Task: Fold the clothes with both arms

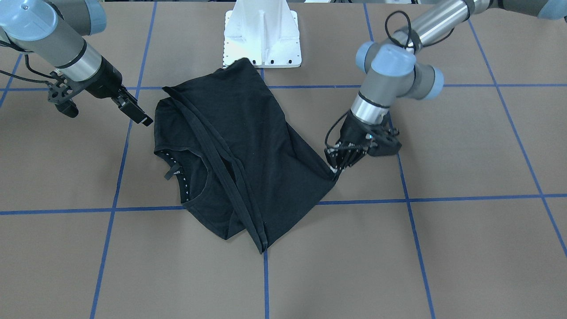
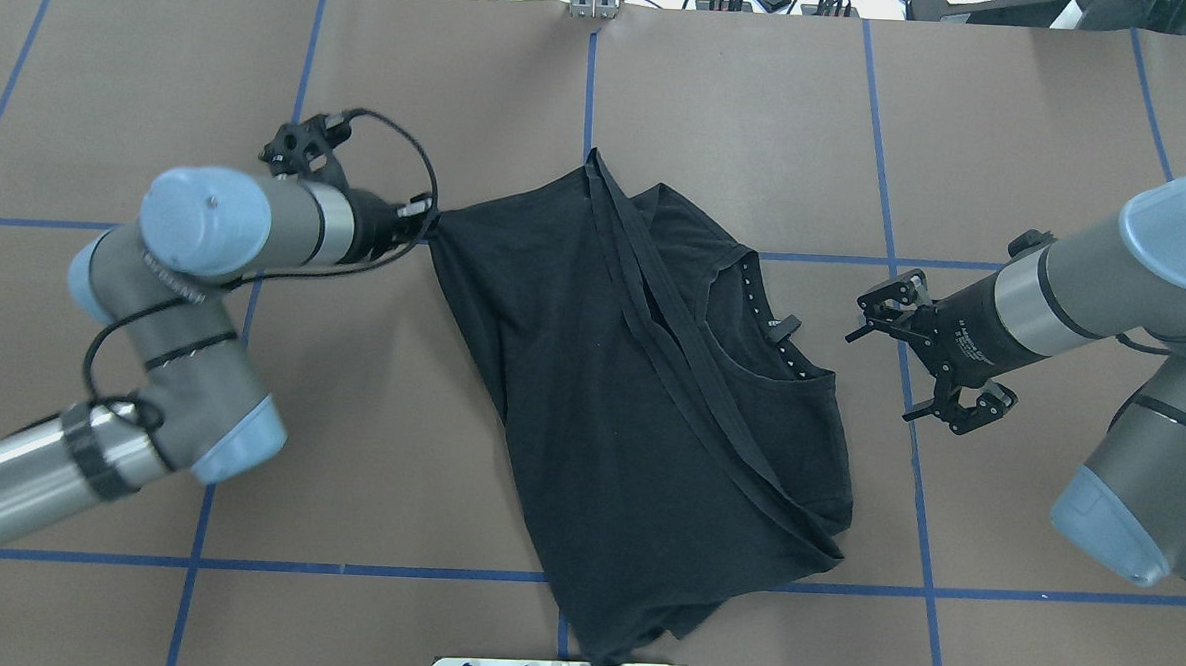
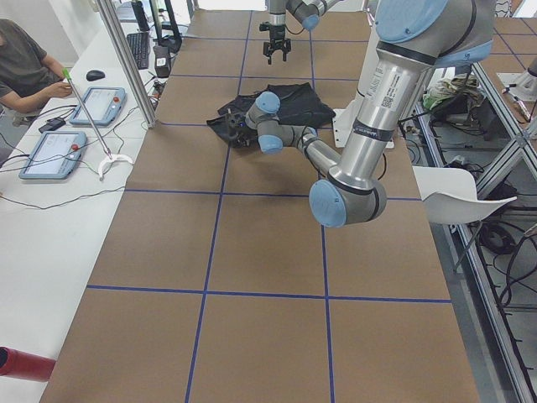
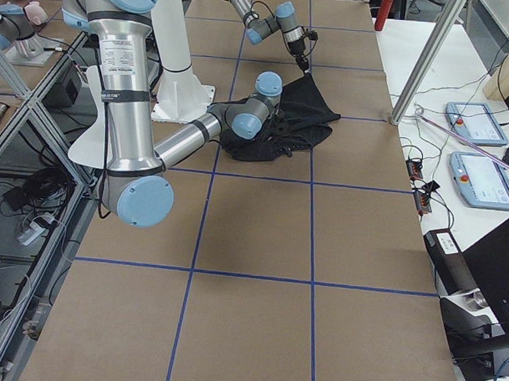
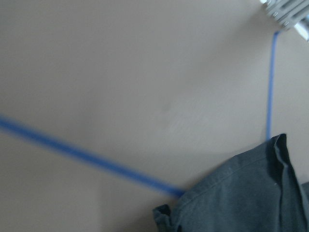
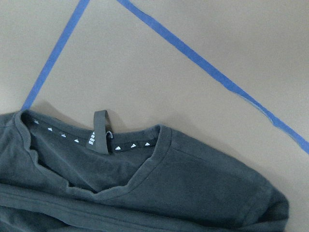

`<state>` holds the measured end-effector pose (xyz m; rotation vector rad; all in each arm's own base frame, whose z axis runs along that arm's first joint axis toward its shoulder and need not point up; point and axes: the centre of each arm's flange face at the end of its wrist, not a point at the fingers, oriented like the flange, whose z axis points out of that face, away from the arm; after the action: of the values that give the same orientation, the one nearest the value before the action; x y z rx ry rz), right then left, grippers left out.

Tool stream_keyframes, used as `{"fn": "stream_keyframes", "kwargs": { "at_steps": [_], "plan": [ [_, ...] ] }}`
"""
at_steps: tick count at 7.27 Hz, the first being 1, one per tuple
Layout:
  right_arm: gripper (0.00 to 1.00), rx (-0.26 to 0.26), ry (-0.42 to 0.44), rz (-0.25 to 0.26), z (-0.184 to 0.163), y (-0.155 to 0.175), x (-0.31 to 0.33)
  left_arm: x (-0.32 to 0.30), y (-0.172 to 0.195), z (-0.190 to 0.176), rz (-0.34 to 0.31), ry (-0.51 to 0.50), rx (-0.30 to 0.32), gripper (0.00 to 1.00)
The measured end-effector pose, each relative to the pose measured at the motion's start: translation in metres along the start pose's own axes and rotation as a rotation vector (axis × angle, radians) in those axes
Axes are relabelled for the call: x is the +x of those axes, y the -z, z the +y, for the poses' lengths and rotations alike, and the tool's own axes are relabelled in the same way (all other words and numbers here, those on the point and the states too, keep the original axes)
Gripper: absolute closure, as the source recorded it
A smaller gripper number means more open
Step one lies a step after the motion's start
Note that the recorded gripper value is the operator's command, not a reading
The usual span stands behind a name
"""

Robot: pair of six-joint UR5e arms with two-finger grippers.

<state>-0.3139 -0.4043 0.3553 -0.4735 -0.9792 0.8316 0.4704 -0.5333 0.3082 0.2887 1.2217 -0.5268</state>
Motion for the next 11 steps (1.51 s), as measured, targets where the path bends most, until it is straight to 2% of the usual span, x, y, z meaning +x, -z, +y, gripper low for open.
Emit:
{"fn": "stream_keyframes", "kwargs": {
  "at_steps": [2,3,4,5,7,8,9,10,11],
  "plan": [
    [0.00,0.005,-0.003,-0.011,-0.003,0.004,-0.002,0.058,-0.060,-0.067,0.030,-0.026,0.042,1.00],
    [0.00,0.009,-0.003,-0.015,-0.004,0.005,-0.003,0.077,-0.083,-0.087,0.038,-0.055,0.057,0.62],
    [0.00,0.010,0.000,-0.020,-0.003,0.005,-0.006,0.085,-0.097,-0.098,0.052,-0.074,0.066,0.01],
    [0.00,0.008,0.009,-0.034,0.002,0.007,-0.013,0.091,-0.102,-0.103,0.062,-0.085,0.071,0.00],
    [0.01,0.020,0.057,-0.080,0.034,0.000,-0.037,0.104,-0.085,-0.104,0.102,-0.105,0.068,0.00],
    [0.13,0.029,0.096,-0.086,0.061,-0.018,-0.040,0.093,-0.067,-0.097,0.114,-0.109,0.043,0.00],
    [0.27,0.034,0.138,-0.078,0.087,-0.037,-0.038,0.069,-0.045,-0.089,0.120,-0.113,0.018,0.00],
    [0.35,0.047,0.206,-0.049,0.114,-0.053,-0.040,0.040,-0.020,-0.080,0.126,-0.117,0.006,0.00],
    [0.38,0.074,0.310,0.005,0.142,-0.066,-0.047,0.021,0.002,-0.074,0.126,-0.118,0.001,0.00]
  ]
}}
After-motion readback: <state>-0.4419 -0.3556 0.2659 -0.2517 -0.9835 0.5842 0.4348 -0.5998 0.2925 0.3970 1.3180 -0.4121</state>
